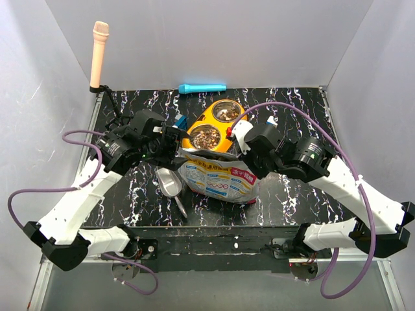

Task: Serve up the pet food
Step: Close the pet food bag at the center of the board.

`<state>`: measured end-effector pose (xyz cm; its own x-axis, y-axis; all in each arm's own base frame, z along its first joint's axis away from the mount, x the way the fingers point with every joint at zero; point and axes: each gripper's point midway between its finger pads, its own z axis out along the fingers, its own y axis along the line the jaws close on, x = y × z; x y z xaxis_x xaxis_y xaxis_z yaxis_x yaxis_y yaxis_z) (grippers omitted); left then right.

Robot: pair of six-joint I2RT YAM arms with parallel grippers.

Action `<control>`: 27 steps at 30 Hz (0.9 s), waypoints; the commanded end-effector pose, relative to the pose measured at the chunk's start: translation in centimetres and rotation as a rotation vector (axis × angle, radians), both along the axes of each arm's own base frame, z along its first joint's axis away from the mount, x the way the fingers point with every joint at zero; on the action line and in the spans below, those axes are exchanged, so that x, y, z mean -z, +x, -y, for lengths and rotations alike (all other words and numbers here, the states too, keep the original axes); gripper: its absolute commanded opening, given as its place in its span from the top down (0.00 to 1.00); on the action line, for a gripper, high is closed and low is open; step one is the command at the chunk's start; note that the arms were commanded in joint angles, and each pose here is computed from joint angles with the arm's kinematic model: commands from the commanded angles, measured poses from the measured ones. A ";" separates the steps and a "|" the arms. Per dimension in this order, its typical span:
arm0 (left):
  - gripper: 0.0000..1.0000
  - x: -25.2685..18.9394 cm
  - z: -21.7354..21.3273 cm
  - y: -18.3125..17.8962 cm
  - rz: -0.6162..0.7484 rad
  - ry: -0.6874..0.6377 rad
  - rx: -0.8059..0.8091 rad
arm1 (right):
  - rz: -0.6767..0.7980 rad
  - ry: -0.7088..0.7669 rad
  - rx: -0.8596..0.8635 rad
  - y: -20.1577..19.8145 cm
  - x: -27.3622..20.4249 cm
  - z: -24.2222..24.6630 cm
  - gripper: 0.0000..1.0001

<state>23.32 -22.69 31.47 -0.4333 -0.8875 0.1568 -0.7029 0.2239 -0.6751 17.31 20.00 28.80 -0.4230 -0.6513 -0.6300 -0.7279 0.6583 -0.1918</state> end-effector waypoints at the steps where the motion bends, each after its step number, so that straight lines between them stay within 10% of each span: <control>1: 0.35 0.9 -1.2 0.4 0.048 0.041 -0.033 | 0.109 0.054 0.060 1.4 -3.6 0.9 0.99; 9: 0.37 2.1 -0.8 1.2 0.053 0.048 -0.036 | 0.084 0.024 0.047 1.3 -3.2 0.7 0.99; 15: 0.63 3.0 -0.7 2.0 0.082 0.066 -0.008 | 0.049 0.027 -0.004 0.6 -2.8 0.0 0.87; 18: 1.00 3.4 -1.1 1.8 0.034 0.066 -0.005 | 0.067 0.050 -0.109 0.3 -3.2 -2.1 0.64; 27: 1.00 2.3 -1.1 1.7 -0.120 0.097 0.145 | 0.221 0.100 -0.390 1.0 -6.5 -13.4 0.50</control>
<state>24.80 -21.99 27.27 -0.4774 -0.8699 0.1242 -0.7569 0.3353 -0.5610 17.07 27.51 32.32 -0.1629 -0.7175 -0.6773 -0.8539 0.4463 -0.2675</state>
